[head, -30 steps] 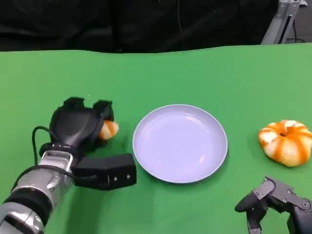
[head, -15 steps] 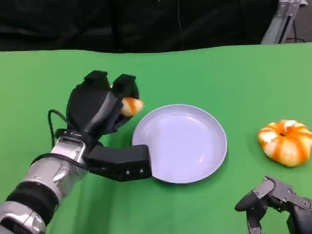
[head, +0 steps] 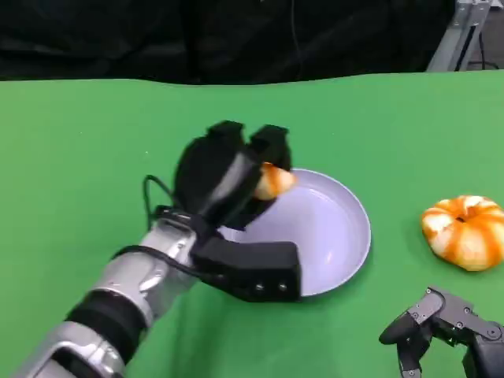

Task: Grasp the bread from the table and place it into the plate.

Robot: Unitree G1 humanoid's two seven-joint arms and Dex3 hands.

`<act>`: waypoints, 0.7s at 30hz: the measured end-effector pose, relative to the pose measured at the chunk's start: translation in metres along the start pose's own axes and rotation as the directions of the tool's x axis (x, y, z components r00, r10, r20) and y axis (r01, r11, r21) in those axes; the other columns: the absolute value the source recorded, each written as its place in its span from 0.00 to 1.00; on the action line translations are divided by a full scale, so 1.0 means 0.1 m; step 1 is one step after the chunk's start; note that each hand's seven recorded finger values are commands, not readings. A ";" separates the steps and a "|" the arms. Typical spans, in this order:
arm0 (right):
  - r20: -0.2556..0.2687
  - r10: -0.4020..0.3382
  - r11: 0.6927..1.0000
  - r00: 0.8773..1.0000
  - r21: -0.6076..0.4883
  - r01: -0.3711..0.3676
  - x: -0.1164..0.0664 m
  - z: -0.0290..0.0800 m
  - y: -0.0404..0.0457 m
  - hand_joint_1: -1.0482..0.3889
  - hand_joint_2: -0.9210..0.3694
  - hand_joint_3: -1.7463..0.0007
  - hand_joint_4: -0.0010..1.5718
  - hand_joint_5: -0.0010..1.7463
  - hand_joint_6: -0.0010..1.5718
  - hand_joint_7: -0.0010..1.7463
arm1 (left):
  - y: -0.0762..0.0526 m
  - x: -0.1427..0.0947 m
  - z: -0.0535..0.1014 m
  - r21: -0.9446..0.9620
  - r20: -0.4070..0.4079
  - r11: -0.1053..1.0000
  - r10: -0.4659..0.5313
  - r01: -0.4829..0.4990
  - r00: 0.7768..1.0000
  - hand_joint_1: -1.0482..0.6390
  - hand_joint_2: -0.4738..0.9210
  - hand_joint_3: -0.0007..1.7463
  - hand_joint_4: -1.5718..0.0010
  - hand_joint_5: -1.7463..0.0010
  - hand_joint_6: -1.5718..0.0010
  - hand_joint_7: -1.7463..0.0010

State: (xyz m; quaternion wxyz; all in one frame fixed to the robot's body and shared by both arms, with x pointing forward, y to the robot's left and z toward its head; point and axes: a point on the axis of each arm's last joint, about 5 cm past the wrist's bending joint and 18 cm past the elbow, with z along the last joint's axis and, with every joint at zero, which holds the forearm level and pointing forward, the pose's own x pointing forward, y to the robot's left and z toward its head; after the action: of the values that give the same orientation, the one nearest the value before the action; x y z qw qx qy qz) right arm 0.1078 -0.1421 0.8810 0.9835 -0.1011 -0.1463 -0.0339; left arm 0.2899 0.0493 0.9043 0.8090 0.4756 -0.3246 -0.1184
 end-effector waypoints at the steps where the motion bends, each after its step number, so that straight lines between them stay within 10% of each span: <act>1: 0.000 0.000 1.000 1.000 0.000 0.000 0.00 0.00 -0.001 0.78 0.38 0.30 0.50 0.99 0.50 0.73 | -0.01 0.01 0.02 -0.002 0.004 1.000 -0.002 0.002 1.000 0.53 0.55 0.67 0.41 0.00 0.53 0.00; 21: 0.004 -0.003 1.000 1.000 -0.002 0.003 0.01 0.01 -0.001 0.79 0.40 0.28 0.51 0.99 0.50 0.73 | -0.15 0.02 0.16 -0.026 0.018 0.994 -0.110 0.110 0.994 0.52 0.67 0.47 0.44 0.00 0.53 0.08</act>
State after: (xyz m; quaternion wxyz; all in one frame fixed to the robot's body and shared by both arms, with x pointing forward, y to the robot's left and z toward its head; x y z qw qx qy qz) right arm 0.1085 -0.1420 0.8823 0.9830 -0.1020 -0.1484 -0.0352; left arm 0.2832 0.0296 0.8973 0.8049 0.4807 -0.3030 -0.1710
